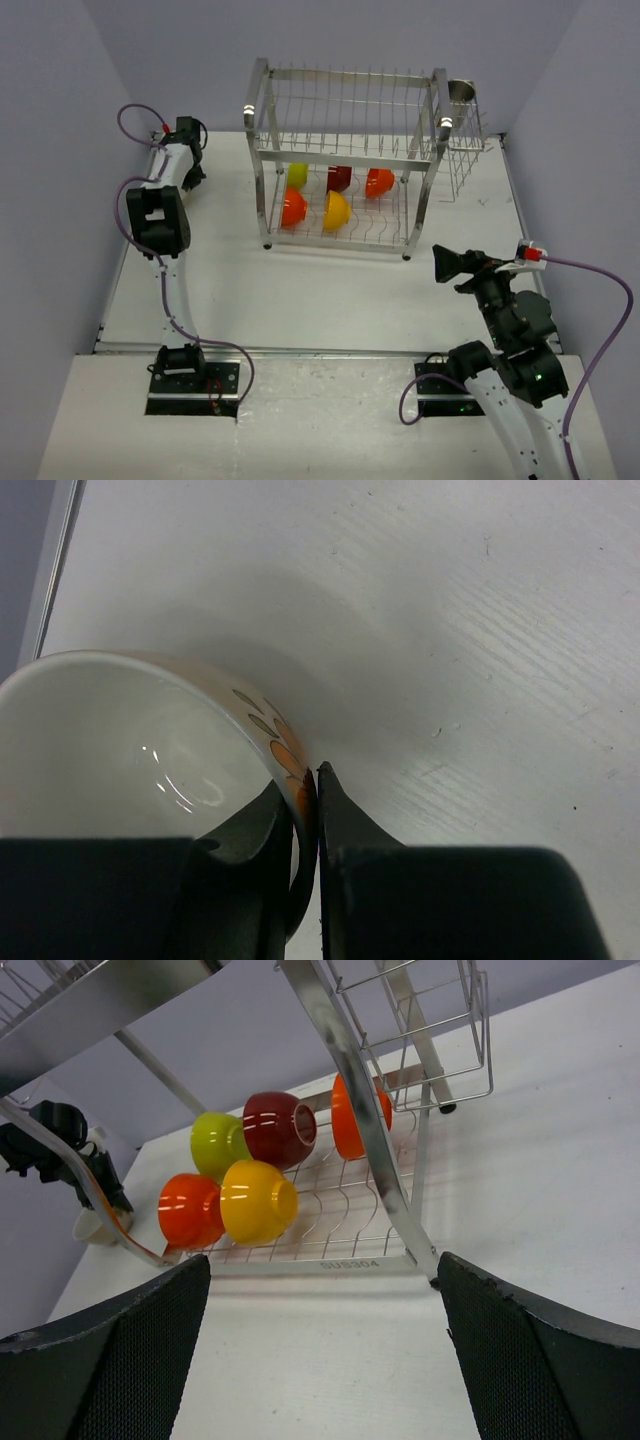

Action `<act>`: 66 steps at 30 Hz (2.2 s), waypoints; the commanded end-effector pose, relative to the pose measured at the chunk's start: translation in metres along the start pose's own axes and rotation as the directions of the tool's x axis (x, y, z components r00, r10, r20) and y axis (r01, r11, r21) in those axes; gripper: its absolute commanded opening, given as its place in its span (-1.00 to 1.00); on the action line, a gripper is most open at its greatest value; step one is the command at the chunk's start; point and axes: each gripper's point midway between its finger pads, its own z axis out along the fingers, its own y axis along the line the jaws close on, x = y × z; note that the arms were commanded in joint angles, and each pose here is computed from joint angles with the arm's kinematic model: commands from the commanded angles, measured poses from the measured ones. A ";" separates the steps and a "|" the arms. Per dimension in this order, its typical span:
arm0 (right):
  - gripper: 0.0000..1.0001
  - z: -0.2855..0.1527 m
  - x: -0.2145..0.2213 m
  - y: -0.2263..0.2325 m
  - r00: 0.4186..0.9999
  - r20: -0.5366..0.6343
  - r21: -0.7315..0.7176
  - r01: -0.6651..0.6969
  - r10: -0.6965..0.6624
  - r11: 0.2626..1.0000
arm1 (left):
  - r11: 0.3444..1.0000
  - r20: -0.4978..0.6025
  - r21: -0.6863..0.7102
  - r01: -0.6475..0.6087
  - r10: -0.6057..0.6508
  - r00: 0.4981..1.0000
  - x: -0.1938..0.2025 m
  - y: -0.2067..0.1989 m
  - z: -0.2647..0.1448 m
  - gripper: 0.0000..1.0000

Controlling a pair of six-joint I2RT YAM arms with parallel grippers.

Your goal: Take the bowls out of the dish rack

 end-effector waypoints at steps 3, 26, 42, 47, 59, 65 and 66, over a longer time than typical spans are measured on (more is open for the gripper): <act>0.92 0.000 -0.002 0.003 1.000 0.006 -0.015 0.013 -0.013 1.000 | 0.999 0.043 0.039 -0.004 0.003 0.999 -0.016 -0.006 -0.009 -0.93; 0.92 0.002 0.000 0.004 1.000 -0.004 -0.018 0.014 -0.014 1.000 | 0.989 0.319 0.082 0.120 -0.140 0.937 -0.090 0.021 -0.114 0.07; 0.33 0.001 -0.008 -0.004 1.000 0.024 0.031 0.013 -0.014 0.999 | 0.887 0.389 0.461 0.015 -0.217 0.895 0.032 0.013 -0.291 -0.53; -0.59 0.003 -0.009 -0.011 0.999 0.031 0.072 0.012 -0.014 0.997 | 0.804 0.358 0.584 -0.116 -0.127 0.925 0.121 -0.022 -0.320 -0.65; -1.00 0.001 -0.012 -0.024 0.999 0.043 0.149 0.003 -0.010 0.989 | 0.454 0.431 0.802 -0.388 0.009 0.902 0.227 -0.115 -0.368 -0.96; -1.00 0.003 -0.010 -0.025 0.999 0.035 0.157 0.006 -0.012 0.988 | 0.322 0.436 0.856 -0.405 -0.028 0.899 0.233 -0.145 -0.381 -0.11; -1.00 0.002 -0.010 -0.026 0.999 0.036 0.158 0.005 -0.011 0.987 | 0.316 0.440 0.856 -0.409 -0.032 0.897 0.233 -0.148 -0.380 0.07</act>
